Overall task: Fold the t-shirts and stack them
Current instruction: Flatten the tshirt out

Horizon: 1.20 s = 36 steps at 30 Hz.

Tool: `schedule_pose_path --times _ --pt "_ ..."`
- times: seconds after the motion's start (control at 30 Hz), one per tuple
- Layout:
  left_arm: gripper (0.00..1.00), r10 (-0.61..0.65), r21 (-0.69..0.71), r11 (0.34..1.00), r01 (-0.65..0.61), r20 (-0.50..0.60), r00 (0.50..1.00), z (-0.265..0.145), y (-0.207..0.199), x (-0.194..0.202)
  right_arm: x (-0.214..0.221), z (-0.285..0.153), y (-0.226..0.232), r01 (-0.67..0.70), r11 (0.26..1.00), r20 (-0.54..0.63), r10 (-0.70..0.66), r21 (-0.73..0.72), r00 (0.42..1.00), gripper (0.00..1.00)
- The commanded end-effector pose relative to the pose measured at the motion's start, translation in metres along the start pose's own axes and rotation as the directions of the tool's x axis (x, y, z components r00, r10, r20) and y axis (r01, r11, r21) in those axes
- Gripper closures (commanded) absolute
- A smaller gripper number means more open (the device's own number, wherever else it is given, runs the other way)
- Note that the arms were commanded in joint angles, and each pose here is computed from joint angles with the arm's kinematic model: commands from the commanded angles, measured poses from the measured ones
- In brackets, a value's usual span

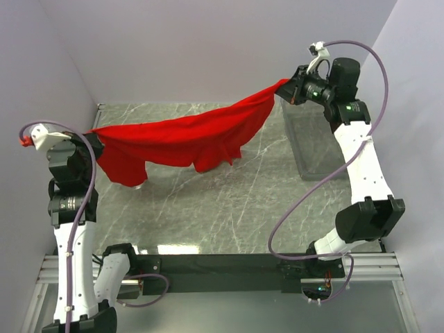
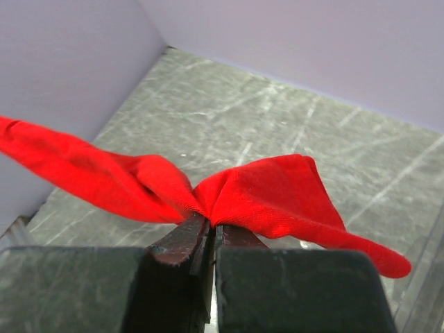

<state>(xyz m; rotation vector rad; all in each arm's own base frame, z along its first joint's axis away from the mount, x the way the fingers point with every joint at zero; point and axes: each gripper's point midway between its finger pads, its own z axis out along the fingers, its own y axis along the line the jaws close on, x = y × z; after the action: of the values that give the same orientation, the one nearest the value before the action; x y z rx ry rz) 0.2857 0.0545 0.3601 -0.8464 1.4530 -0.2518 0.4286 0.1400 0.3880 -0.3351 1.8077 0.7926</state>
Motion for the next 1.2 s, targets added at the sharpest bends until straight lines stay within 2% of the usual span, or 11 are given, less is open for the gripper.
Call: schedule_pose_path --times 0.0,0.13,0.33,0.53,0.7,0.9,0.97,1.17 --pt "0.99 -0.046 0.032 0.999 0.043 0.086 0.995 -0.015 -0.018 -0.034 -0.043 -0.037 0.049 0.088 0.991 0.093 -0.079 -0.102 0.993 1.0" --pt "0.99 -0.066 0.053 0.997 0.061 0.101 0.993 -0.027 -0.024 -0.044 -0.056 -0.056 0.08 0.103 0.978 0.109 -0.084 -0.179 0.99 1.0" --pt "0.99 -0.076 0.044 0.996 0.073 0.078 0.994 -0.031 -0.019 -0.036 -0.058 -0.061 0.088 0.077 0.976 0.113 -0.055 -0.203 0.992 1.0" --pt "0.99 -0.092 0.017 0.996 0.092 -0.008 0.996 -0.013 -0.002 0.002 -0.014 -0.031 0.047 -0.009 0.991 0.037 0.014 -0.131 0.999 1.0" --pt "0.99 -0.086 -0.01 0.996 0.086 -0.153 0.984 0.015 0.014 0.053 0.028 0.004 0.004 -0.086 0.995 -0.033 0.085 -0.046 0.996 1.0" --pt "0.99 -0.077 -0.087 0.995 0.053 -0.3 0.951 0.057 0.05 0.121 0.095 0.061 -0.06 -0.176 0.975 -0.16 0.197 0.137 0.967 1.0" --pt "0.99 -0.077 -0.106 0.993 0.045 -0.326 0.942 0.071 0.062 0.141 0.11 0.079 -0.08 -0.204 0.961 -0.167 0.236 0.184 0.957 1.0" --pt "0.99 -0.097 -0.175 0.984 0.037 -0.35 0.932 0.108 0.088 0.173 0.109 0.12 -0.105 -0.241 0.952 -0.143 0.269 0.188 0.952 0.97"
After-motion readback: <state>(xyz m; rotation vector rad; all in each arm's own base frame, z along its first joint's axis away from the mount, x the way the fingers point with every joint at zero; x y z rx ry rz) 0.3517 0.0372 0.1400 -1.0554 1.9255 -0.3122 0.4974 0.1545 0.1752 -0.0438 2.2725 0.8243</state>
